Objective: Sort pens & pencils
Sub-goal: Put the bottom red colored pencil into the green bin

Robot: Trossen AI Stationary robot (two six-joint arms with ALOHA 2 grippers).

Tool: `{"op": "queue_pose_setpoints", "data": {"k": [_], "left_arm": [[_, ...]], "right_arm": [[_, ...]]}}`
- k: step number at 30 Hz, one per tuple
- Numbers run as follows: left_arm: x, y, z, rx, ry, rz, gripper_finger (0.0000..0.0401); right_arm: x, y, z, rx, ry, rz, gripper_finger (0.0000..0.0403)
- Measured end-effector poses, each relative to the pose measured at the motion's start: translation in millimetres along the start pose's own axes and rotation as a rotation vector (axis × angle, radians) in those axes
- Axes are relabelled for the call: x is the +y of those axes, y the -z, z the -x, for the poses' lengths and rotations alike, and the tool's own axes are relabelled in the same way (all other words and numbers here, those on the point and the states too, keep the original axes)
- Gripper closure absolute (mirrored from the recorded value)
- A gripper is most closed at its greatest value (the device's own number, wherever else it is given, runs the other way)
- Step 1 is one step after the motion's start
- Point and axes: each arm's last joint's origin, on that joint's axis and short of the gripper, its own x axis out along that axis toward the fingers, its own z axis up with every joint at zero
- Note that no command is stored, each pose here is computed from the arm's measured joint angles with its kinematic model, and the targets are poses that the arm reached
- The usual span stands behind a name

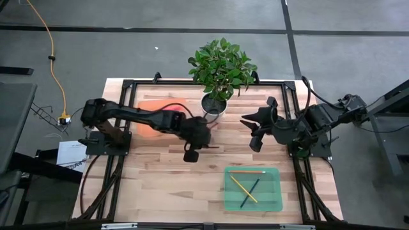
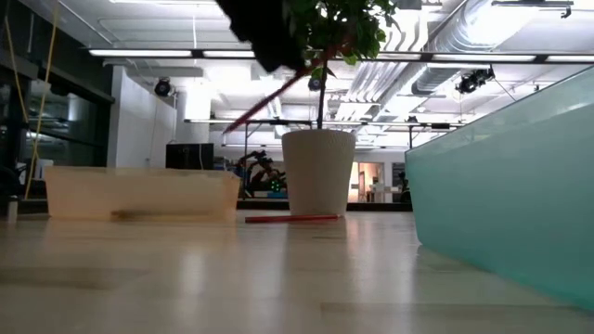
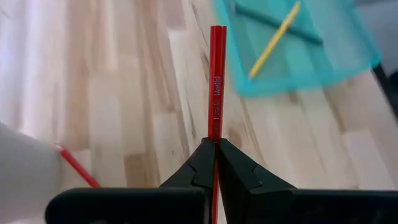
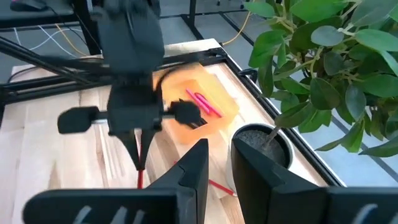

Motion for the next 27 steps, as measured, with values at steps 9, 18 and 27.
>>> {"op": "queue_pose_setpoints", "data": {"k": [9, 18, 27], "left_arm": [[-3, -19, 51, -0.247, -0.043, 0.013, 0.0399], [-5, -34, 94, -0.490, -0.104, 0.003, 0.0399], [-6, -50, 111, -0.631, -0.118, -0.023, 0.0399]], "right_arm": [[7, -9, 1, -0.044, -0.139, -0.025, 0.0341], [13, -18, 3, -0.092, -0.274, -0.059, 0.0341], [15, -27, 5, -0.173, -0.340, -0.071, 0.0341]]}}
